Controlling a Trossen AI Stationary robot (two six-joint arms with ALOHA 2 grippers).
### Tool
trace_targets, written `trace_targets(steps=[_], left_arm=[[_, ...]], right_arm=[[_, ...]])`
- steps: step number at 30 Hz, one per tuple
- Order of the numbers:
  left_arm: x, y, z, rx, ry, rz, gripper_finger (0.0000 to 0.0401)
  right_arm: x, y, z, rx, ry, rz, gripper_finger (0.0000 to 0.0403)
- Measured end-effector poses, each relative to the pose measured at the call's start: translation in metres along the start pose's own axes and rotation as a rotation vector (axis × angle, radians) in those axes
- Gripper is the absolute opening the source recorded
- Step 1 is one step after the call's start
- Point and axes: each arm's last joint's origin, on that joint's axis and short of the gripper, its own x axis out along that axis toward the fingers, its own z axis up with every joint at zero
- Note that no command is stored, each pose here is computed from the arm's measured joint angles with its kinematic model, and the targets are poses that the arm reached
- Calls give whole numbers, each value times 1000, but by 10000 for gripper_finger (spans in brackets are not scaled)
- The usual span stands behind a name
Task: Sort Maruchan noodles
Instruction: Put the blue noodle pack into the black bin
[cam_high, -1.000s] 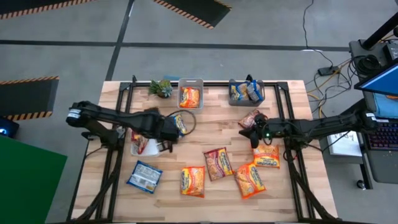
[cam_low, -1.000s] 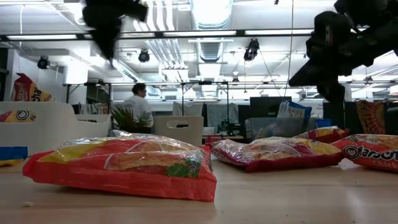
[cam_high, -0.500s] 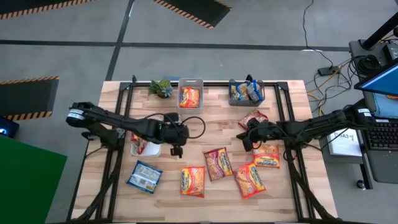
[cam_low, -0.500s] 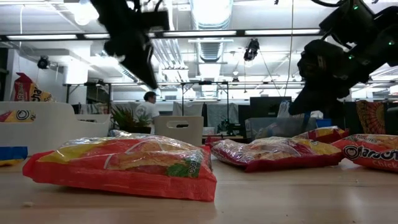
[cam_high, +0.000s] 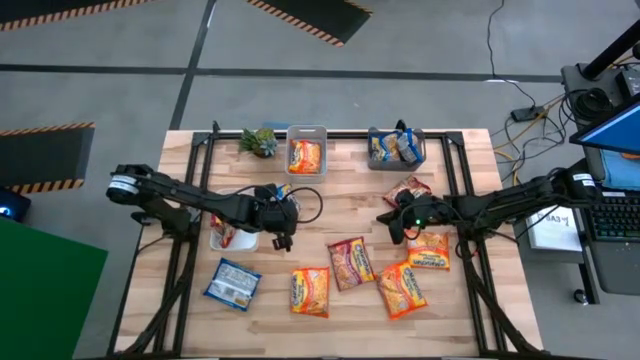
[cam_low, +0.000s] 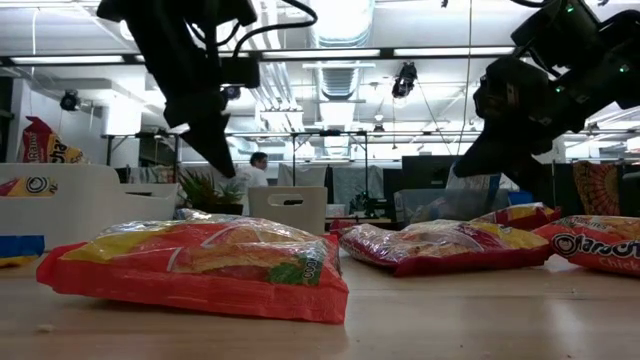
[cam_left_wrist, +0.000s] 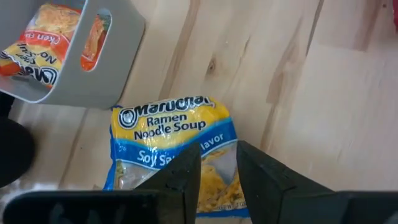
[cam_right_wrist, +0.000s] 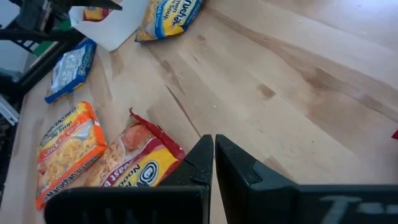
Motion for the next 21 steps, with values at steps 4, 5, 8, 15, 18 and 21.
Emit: trace_targets(steps=[4,5,8,15,18,21], left_arm=[[0,1,1,-5,-16,24,86],[1,1,0,-5,-17,33,86],[3,1,-1,-12,-32,51,86],[15,-1,-12,-77,-59,53,86],[18,0,-18,-102,-53,81,86],[20,1,-22,-108,-60,133,86]], right_arm=[[0,0,0,-1,1,0,9],[0,0,0,-3,1,-1,9],[0,0,0,-11,1,-1,9],[0,0,0,-25,1,-1,9],[0,0,0,-27,1,-1,9],[0,0,0,-40,1,-1,9]])
